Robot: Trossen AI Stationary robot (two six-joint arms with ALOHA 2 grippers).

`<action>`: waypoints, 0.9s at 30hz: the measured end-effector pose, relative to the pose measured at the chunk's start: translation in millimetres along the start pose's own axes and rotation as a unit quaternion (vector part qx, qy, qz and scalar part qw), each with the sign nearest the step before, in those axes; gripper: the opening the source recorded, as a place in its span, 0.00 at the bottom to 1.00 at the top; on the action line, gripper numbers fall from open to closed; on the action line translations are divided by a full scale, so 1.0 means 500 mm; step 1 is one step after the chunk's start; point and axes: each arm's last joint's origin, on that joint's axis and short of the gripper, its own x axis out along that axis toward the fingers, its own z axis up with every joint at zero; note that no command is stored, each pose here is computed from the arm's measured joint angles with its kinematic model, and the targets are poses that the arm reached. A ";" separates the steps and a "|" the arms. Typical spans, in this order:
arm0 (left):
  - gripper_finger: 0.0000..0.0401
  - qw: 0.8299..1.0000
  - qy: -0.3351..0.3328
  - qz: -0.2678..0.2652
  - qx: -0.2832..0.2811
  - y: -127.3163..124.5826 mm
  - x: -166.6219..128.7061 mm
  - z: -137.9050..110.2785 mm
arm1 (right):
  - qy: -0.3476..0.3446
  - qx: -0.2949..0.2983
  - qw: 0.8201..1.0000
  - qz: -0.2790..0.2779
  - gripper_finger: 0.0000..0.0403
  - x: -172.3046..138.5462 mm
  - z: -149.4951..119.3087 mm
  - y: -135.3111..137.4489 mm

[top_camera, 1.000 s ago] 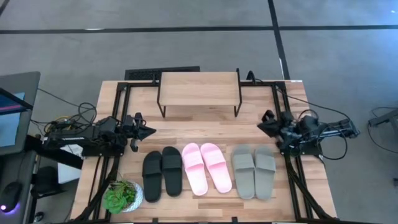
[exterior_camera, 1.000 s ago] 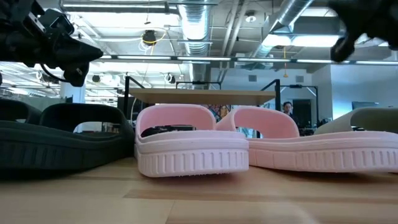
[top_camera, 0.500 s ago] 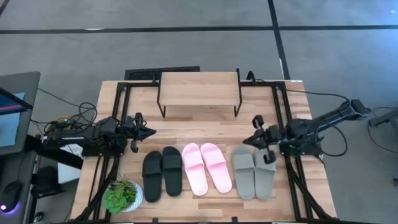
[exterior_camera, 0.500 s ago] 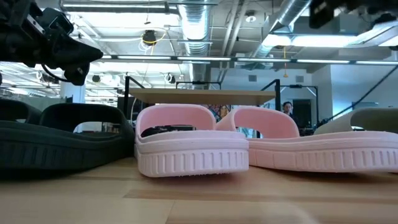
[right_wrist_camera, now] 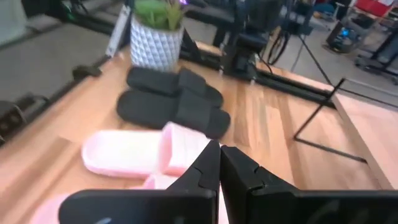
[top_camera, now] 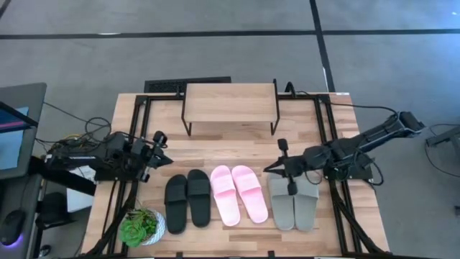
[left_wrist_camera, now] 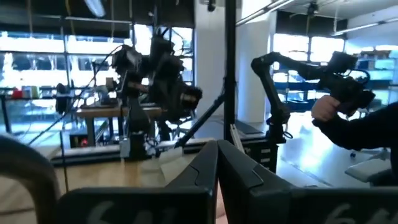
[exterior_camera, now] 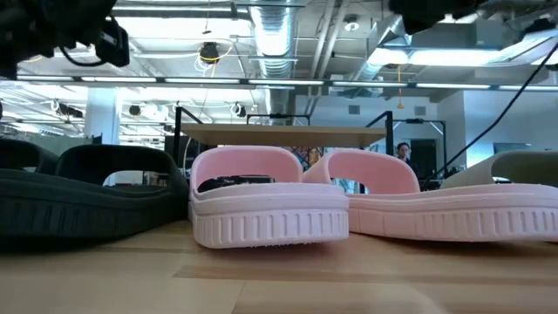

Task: Pick and place slides into the shelf
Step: Put the left black slide on the shelf

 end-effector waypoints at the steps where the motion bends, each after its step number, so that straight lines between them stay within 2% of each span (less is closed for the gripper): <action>1: 0.00 1.000 0.012 -0.003 0.003 0.000 0.007 0.001 | 0.007 -0.002 1.000 -0.004 0.00 0.005 -0.003 0.001; 4: 0.00 0.999 0.043 -0.014 0.019 0.002 0.031 0.008 | 0.021 -0.011 1.000 -0.017 0.00 0.015 -0.009 0.003; 10: 0.00 0.997 0.062 -0.027 0.045 0.010 0.086 0.057 | 0.039 -0.020 0.998 -0.037 0.00 0.026 -0.017 0.001; 14: 0.00 0.997 0.067 -0.027 0.035 0.016 0.115 0.091 | 0.040 -0.018 0.998 -0.041 0.00 0.027 -0.018 -0.003; 17: 0.00 0.993 0.108 -0.027 0.032 0.020 0.128 0.098 | 0.040 -0.014 0.998 -0.042 0.00 0.027 -0.018 -0.004; 27: 0.00 0.980 0.198 0.028 0.019 0.034 0.155 0.102 | 0.034 -0.001 0.999 -0.038 0.00 0.026 -0.015 0.000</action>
